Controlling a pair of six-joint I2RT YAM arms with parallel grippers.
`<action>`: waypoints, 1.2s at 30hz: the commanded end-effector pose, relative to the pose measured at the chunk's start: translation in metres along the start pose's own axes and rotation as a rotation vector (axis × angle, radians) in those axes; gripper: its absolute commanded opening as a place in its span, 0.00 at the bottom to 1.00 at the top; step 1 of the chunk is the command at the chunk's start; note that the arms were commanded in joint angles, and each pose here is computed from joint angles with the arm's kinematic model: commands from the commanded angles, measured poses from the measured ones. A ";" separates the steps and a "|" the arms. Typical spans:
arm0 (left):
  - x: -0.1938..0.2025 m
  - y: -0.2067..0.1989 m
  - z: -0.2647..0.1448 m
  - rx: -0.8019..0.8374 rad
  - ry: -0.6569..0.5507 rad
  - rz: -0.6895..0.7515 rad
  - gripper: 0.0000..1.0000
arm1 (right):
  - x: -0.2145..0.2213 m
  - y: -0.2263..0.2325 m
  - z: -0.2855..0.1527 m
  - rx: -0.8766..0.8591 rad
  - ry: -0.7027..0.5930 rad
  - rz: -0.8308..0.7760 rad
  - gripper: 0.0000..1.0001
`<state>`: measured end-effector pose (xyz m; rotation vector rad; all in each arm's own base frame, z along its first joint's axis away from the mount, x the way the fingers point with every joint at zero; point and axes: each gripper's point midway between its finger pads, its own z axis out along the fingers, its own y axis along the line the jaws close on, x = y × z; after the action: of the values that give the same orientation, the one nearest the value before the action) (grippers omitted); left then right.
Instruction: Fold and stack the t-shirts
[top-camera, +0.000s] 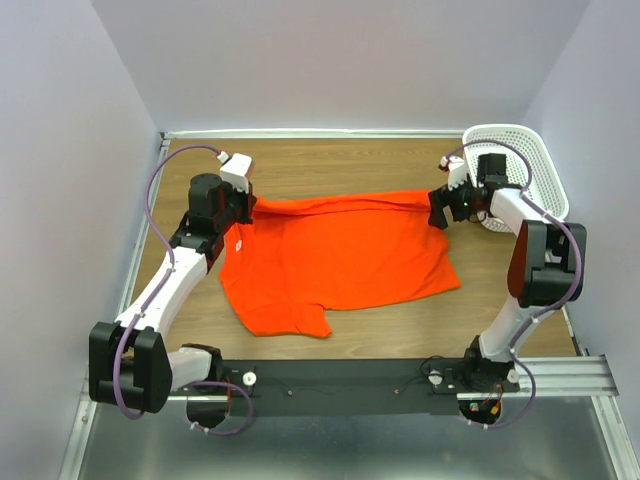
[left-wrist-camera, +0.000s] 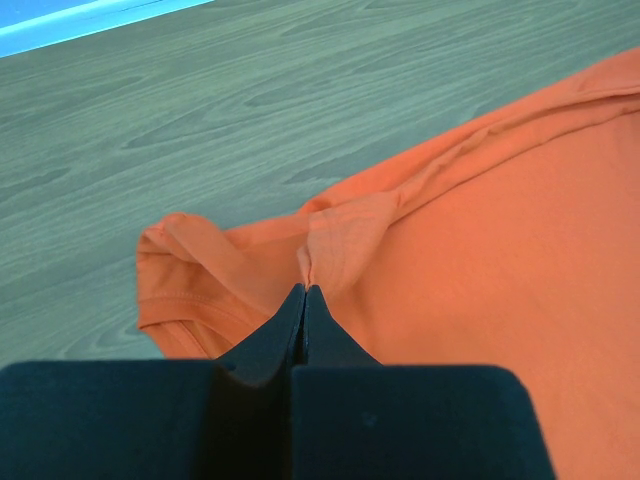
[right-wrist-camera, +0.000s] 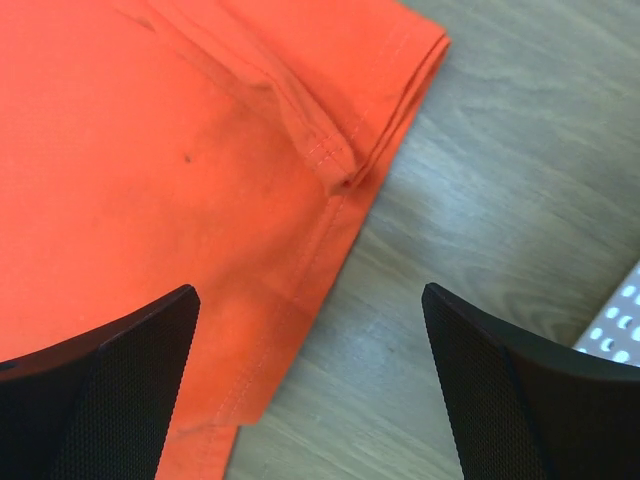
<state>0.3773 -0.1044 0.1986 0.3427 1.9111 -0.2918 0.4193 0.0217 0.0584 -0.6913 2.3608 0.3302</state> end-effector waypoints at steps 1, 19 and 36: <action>-0.001 -0.007 -0.003 0.033 -0.005 0.012 0.00 | -0.016 -0.009 -0.012 0.057 -0.035 -0.036 1.00; -0.001 -0.008 -0.004 0.040 -0.008 0.012 0.00 | -0.046 -0.010 0.035 -0.116 -0.061 0.021 0.73; -0.001 -0.010 -0.004 0.046 -0.006 0.012 0.00 | -0.030 0.003 0.033 -0.160 -0.012 -0.023 0.09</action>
<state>0.3759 -0.1075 0.1991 0.3555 1.9079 -0.3106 0.4629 0.0454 0.0495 -0.7396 2.3322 0.5002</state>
